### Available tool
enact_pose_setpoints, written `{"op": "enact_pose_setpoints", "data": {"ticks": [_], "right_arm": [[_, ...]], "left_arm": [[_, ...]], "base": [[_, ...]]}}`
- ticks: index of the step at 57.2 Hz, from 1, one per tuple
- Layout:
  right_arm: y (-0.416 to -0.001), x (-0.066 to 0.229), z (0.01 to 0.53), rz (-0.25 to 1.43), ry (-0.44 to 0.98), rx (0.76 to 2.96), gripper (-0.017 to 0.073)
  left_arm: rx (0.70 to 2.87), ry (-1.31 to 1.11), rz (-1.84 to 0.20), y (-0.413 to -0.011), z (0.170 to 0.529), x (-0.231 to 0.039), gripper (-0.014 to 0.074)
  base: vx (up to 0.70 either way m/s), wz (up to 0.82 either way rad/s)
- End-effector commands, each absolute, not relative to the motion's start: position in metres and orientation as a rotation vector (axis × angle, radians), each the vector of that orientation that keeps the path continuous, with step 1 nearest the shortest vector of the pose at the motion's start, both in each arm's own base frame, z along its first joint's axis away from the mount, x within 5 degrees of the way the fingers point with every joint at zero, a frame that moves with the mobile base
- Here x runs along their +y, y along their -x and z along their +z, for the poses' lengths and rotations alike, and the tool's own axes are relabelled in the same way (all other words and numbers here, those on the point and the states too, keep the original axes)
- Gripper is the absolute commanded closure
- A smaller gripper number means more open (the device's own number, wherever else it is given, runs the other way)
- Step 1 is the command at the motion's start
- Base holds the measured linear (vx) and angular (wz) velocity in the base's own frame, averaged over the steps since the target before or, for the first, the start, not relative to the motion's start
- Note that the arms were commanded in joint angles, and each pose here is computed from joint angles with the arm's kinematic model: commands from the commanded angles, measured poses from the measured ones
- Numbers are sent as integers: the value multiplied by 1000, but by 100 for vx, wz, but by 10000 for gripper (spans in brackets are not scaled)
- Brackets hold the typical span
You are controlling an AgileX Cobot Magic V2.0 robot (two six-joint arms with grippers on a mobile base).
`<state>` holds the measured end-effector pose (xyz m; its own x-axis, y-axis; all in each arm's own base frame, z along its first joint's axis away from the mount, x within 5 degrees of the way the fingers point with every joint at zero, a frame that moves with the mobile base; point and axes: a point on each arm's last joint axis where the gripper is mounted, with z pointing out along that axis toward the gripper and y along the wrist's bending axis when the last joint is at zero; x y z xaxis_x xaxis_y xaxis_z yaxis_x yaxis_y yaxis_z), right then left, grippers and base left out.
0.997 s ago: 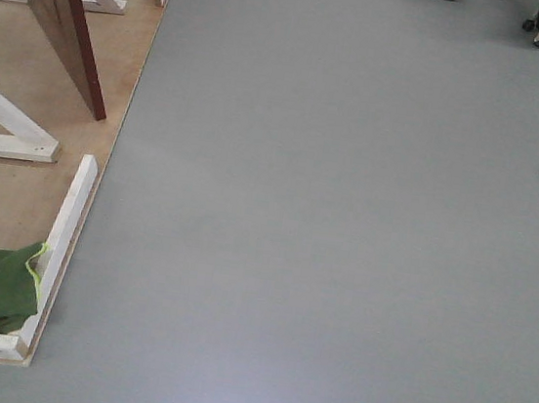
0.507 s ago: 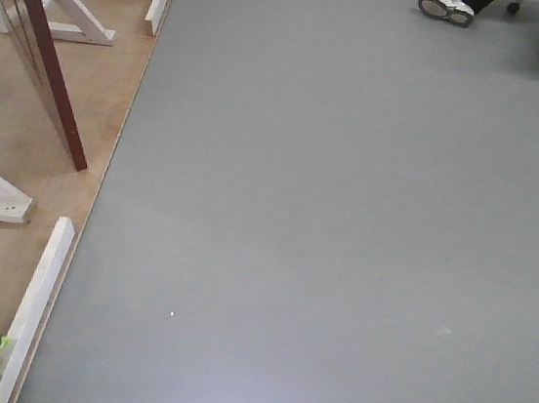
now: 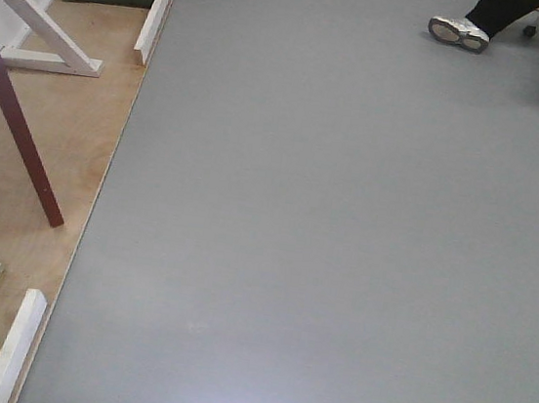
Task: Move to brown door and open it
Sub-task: 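Continue driving and turn the base to stop beside the brown door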
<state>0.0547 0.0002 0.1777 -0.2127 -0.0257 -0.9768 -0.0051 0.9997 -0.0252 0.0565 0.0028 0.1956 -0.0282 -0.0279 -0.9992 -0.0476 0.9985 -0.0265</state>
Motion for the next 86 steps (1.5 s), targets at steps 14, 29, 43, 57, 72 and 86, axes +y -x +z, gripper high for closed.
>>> {"op": "enact_pose_setpoints", "data": {"ticks": [14, 29, 43, 57, 72, 86], "right_arm": [[-55, 0, 185, -29, 31, 1694, 559], [-55, 0, 185, -29, 31, 1694, 559], [-55, 0, 185, -29, 31, 1694, 559], [-55, 0, 185, -29, 31, 1694, 559], [-55, 0, 185, -29, 31, 1694, 559], [-55, 0, 185, -29, 31, 1694, 559]], "left_arm": [[1490, 57, 9, -54, 209, 2, 600], [1490, 57, 9, -54, 209, 2, 600], [1490, 57, 9, -54, 209, 2, 600], [1490, 57, 9, -54, 209, 2, 600], [1490, 57, 9, -54, 209, 2, 600], [1490, 57, 9, -54, 209, 2, 600]], "base": [[46, 1], [43, 1], [39, 2], [35, 1], [31, 0], [25, -1]]}}
